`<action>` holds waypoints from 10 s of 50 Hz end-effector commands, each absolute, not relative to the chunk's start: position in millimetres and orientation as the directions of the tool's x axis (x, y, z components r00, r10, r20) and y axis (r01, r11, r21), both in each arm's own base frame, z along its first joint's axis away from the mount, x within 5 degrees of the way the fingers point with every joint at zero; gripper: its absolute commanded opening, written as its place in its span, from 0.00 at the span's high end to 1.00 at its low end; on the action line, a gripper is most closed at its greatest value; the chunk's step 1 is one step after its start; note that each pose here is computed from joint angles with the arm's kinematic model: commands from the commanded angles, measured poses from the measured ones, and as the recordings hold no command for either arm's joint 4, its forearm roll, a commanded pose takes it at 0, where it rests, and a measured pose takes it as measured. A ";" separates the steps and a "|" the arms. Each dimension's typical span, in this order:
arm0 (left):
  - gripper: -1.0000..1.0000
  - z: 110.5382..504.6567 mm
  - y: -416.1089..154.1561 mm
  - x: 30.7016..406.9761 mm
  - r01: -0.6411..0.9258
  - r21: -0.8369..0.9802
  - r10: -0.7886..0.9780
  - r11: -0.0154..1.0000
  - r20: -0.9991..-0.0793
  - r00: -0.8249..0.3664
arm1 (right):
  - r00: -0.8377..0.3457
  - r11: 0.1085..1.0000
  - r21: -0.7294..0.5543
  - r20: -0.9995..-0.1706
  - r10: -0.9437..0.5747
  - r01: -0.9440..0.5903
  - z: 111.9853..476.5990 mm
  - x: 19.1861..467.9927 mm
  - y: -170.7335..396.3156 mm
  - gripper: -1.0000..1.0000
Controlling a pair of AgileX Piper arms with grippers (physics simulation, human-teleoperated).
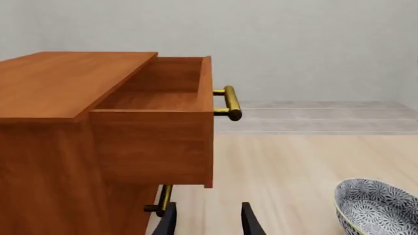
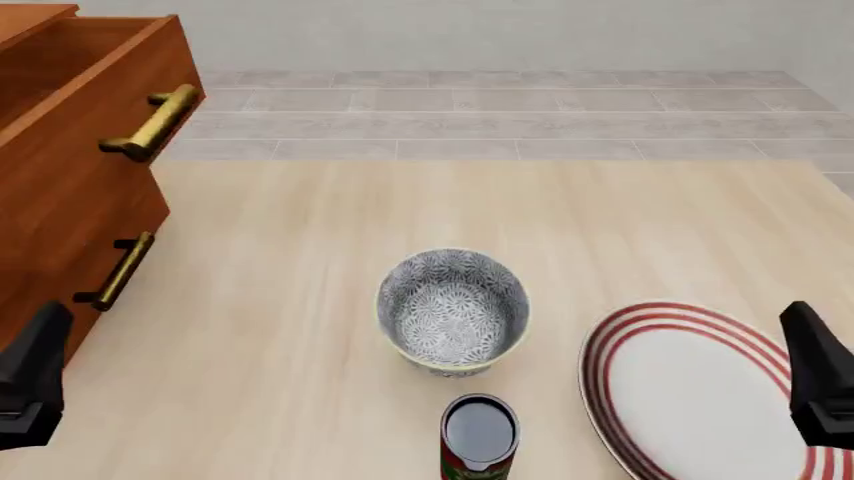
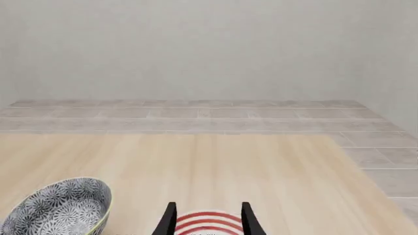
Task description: Put the ketchup in the top drawer of the cabinet.
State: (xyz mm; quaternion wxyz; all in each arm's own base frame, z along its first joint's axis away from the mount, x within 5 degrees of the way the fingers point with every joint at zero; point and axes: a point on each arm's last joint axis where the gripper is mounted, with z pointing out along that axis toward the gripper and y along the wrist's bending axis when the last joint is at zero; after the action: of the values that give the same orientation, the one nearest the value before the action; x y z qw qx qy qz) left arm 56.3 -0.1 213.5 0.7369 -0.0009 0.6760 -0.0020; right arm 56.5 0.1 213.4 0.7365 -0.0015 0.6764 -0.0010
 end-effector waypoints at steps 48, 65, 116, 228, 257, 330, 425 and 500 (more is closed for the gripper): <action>0.00 254.3 -57.6 62.9 0.682 0.128 0.181 0.720 -0.983 -0.006 | 0.086 0.998 -0.065 -0.994 -0.063 -0.015 214.3 56.6 1.1 0.00; 0.00 222.8 -133.0 90.7 0.839 0.100 0.308 0.534 -0.948 -0.083 | 0.087 0.998 -0.063 -0.994 -0.061 -0.024 214.3 56.6 1.7 0.00; 0.00 158.5 -215.9 97.4 0.915 0.017 0.467 0.402 -0.864 -0.189 | 0.083 0.997 -0.062 -0.995 -0.058 -0.046 214.0 57.1 2.9 0.00; 1.00 147.5 -229.3 108.8 0.913 0.041 0.485 0.406 -0.856 -0.178 | 0.061 0.995 -0.048 -0.997 -0.042 -0.085 213.1 61.0 5.4 0.00; 1.00 238.2 -178.6 95.3 0.891 0.064 0.335 0.449 -0.937 -0.102 | 0.059 0.995 -0.046 -0.997 -0.041 -0.088 213.1 61.4 5.6 0.00; 1.00 428.9 -39.3 42.2 0.680 -0.011 0.111 0.733 -0.984 -0.136 | 0.076 0.993 -0.056 -0.996 -0.048 -0.104 213.6 58.5 6.4 0.00; 1.00 489.0 -12.0 111.9 0.142 0.113 0.151 0.983 -0.945 -0.290 | 0.081 0.992 -0.033 -0.996 -0.023 -0.124 214.0 57.2 7.3 0.00; 1.00 451.7 31.1 179.6 -0.130 0.101 0.045 0.986 -0.925 -0.376 | 0.072 0.989 -0.050 -0.997 -0.040 -0.137 213.5 59.2 8.4 0.00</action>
State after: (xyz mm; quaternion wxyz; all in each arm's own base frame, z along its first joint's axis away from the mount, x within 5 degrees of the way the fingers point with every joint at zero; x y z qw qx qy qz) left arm 176.7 25.1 455.7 0.5605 -0.0215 0.8253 0.0648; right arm 59.1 8.5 213.5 0.7293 -0.0668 0.6801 0.0333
